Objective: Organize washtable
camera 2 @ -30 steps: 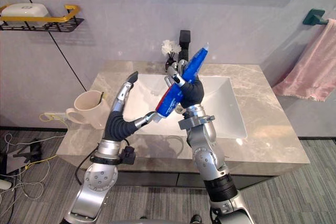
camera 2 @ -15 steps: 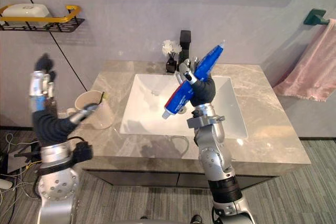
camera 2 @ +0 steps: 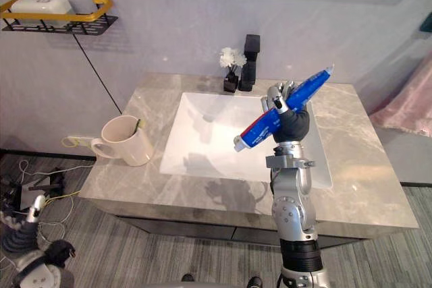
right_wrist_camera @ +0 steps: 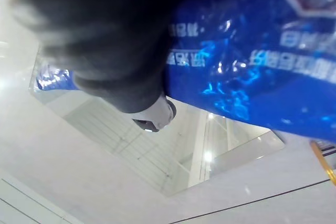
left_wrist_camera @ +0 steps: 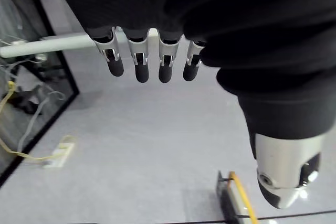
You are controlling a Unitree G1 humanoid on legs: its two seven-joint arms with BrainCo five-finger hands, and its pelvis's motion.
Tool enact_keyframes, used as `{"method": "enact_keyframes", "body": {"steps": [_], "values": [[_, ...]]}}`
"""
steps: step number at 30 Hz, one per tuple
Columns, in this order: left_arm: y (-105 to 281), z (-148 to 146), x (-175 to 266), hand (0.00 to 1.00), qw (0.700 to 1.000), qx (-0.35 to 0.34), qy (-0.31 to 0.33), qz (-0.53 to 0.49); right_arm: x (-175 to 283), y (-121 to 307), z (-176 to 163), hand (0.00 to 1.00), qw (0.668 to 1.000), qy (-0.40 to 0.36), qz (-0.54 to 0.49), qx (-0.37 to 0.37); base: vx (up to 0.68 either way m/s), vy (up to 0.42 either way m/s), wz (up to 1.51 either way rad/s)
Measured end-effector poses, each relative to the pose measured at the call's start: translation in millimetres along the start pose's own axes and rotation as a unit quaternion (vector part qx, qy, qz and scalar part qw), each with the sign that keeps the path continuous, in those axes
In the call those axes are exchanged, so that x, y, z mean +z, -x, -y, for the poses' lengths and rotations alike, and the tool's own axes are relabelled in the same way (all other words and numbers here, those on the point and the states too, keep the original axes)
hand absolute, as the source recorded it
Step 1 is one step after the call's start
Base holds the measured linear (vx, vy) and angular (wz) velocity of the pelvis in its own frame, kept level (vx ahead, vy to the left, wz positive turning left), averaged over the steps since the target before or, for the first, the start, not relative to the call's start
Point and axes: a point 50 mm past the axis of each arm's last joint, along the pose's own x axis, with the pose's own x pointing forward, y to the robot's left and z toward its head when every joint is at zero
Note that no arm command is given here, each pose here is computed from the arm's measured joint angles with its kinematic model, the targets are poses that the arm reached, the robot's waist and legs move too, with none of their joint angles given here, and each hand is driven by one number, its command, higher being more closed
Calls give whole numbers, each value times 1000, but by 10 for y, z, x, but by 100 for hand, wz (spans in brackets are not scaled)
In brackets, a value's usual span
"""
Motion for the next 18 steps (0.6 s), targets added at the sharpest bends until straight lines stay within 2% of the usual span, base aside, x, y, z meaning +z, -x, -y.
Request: {"method": "enact_keyframes", "body": {"steps": [4, 7, 9, 14, 18], "values": [[134, -88, -600, 0, 990, 3, -38, -138, -25, -1, -25, 100, 1000, -4, -4, 5, -8, 3, 7], [354, -155, -1068, 0, 964, 0, -67, -256, -78, 1, -74, 100, 1000, -10, -14, 14, -48, -14, -2], [463, -127, -1205, 0, 952, -21, -79, -294, -100, 3, -94, 100, 1000, -13, -18, 17, -56, -8, 3], [603, 9, -1363, 0, 932, -83, -111, -335, -121, 5, -112, 100, 999, -15, -22, 20, -53, -10, 2], [568, 74, -1363, 0, 929, -107, -128, -332, -141, 7, -135, 100, 999, -17, -24, 24, 1, 2, 1]]}}
